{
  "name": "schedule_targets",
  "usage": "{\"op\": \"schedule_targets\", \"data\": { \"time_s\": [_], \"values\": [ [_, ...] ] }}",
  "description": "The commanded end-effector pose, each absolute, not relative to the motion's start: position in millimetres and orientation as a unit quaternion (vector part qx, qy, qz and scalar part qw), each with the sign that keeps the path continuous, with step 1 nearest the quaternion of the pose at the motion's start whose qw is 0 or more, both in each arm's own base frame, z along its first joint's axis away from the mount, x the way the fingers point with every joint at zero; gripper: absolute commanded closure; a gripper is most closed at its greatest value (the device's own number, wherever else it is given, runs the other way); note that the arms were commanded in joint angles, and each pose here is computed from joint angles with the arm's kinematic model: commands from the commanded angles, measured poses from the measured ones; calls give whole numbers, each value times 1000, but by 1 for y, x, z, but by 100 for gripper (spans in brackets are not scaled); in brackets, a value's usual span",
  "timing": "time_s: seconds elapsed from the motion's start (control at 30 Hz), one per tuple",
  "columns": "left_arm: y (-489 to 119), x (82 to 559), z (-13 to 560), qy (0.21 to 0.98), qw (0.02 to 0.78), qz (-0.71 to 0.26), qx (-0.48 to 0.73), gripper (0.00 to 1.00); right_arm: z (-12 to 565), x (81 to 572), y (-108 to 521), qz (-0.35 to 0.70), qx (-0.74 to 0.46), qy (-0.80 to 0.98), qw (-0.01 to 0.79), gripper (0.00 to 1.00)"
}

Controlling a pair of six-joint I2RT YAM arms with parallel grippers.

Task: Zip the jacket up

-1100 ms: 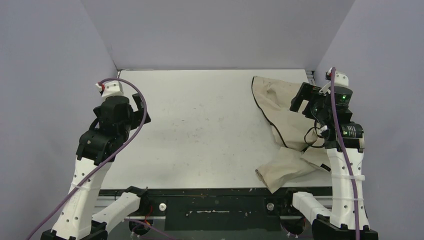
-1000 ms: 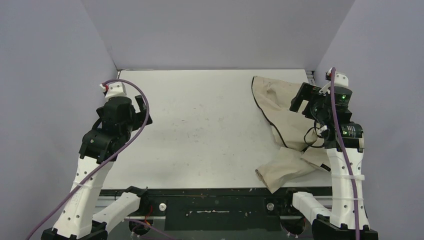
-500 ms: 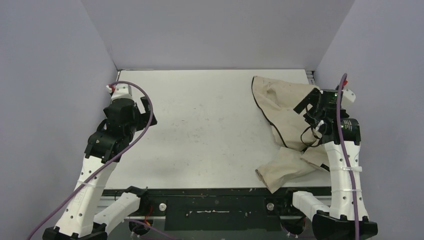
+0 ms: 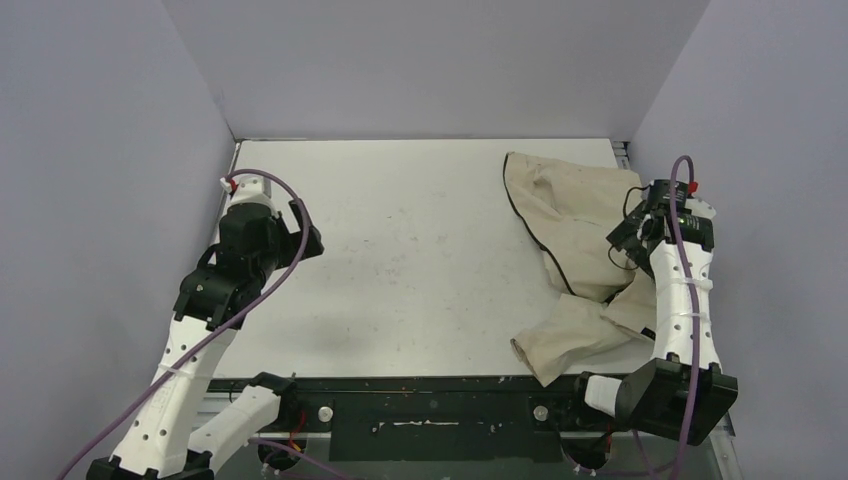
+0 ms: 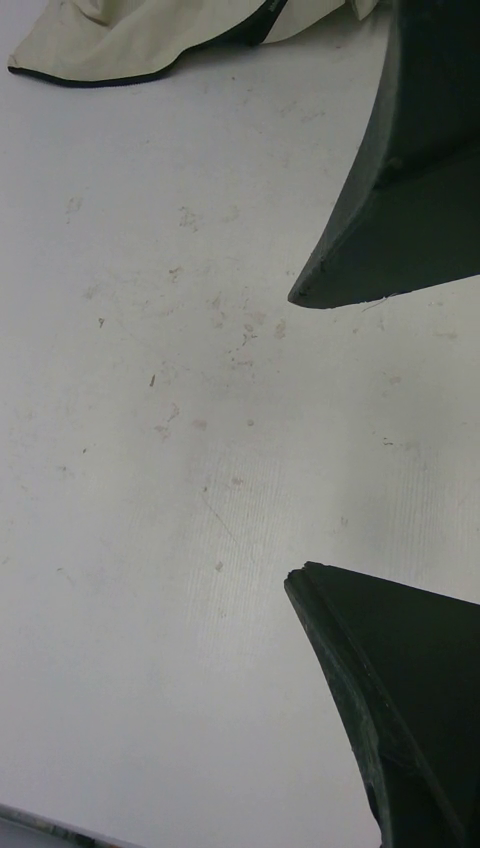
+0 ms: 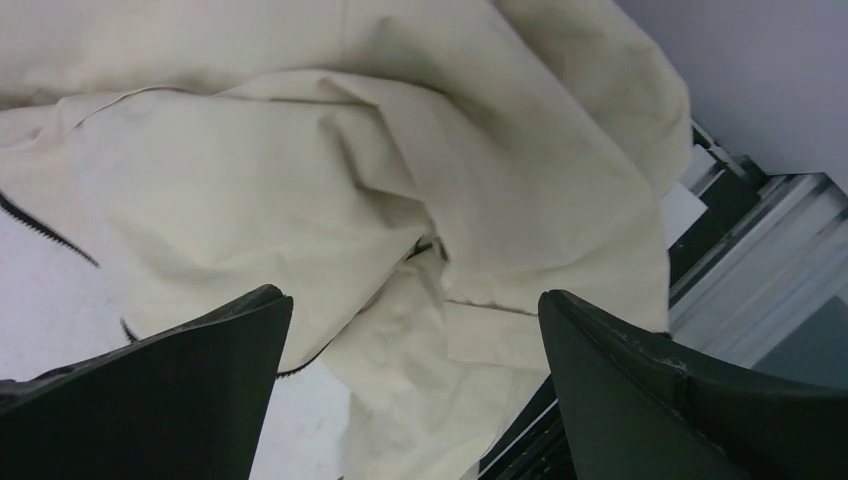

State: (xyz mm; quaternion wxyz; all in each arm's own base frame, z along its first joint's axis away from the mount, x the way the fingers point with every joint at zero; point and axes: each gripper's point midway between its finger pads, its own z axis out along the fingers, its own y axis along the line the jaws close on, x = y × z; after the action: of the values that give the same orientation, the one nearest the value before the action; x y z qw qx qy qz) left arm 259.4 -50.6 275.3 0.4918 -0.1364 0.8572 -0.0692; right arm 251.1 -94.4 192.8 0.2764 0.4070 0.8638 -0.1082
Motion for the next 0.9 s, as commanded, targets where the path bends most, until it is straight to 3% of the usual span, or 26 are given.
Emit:
{"op": "schedule_targets", "data": {
  "time_s": [0.0,0.27,0.63,0.87],
  "values": [
    [-63,269,284,846,504,-105,-139,3,204,243,-135,-165,408,849,293,0],
    [-83,280,285,852,488,-143,-121,3,186,239,-173,-242,440,820,274,0],
    [-111,280,276,855,458,-213,-121,3,156,294,-146,-103,412,862,279,0],
    [-102,274,284,850,473,-200,-121,3,108,308,-118,-25,388,888,245,19]
  ]
}}
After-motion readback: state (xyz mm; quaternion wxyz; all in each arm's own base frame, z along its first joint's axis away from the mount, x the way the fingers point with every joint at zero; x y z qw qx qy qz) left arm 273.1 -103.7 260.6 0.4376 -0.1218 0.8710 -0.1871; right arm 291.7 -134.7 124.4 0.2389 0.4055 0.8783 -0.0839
